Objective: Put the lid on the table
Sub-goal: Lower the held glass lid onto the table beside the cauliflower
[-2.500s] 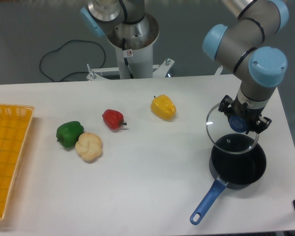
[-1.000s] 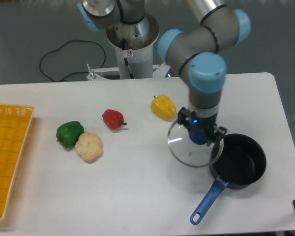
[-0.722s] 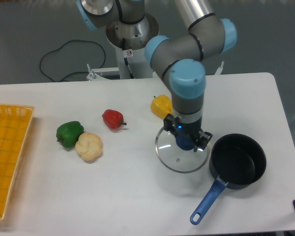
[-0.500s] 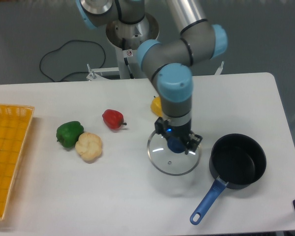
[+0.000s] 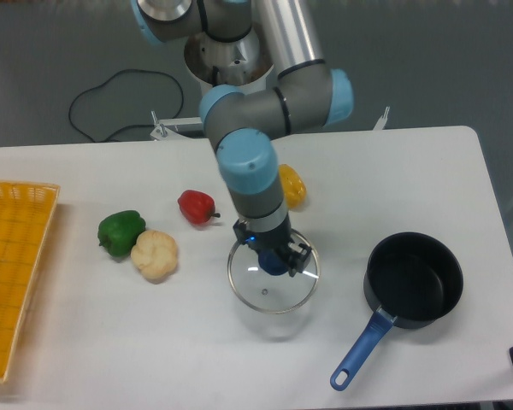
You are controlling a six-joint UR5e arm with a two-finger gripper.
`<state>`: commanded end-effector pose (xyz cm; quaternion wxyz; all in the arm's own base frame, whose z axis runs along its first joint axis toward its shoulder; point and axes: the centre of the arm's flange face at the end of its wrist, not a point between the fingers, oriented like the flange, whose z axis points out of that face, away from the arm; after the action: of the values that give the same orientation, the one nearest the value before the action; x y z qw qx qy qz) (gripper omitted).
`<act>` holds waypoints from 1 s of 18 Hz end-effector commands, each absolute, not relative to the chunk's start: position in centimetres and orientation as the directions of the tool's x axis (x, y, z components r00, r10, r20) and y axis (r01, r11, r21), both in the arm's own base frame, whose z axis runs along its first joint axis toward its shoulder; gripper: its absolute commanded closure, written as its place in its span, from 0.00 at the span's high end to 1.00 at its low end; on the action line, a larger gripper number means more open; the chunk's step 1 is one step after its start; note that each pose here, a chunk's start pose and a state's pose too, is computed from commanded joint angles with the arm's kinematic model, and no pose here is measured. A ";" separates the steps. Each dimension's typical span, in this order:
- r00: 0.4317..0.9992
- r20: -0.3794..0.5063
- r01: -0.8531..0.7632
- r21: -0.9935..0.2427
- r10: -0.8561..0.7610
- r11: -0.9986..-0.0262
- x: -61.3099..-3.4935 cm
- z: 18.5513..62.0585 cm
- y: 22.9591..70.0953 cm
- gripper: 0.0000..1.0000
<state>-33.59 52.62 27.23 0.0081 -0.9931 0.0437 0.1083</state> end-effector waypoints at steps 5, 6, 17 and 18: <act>0.976 -0.196 -0.098 0.014 -0.098 -0.995 -31.6 24.5 52.6 0.63; 0.976 -0.198 -0.092 0.011 -0.092 -0.996 -31.4 23.9 52.8 0.63; 0.977 -0.206 -0.054 -0.016 -0.049 -0.998 -30.4 22.1 54.2 0.63; 0.978 -0.205 -0.048 -0.016 -0.043 -0.999 -30.4 22.0 54.3 0.63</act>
<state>-30.41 54.25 22.03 0.0103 -0.9944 0.0229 0.1028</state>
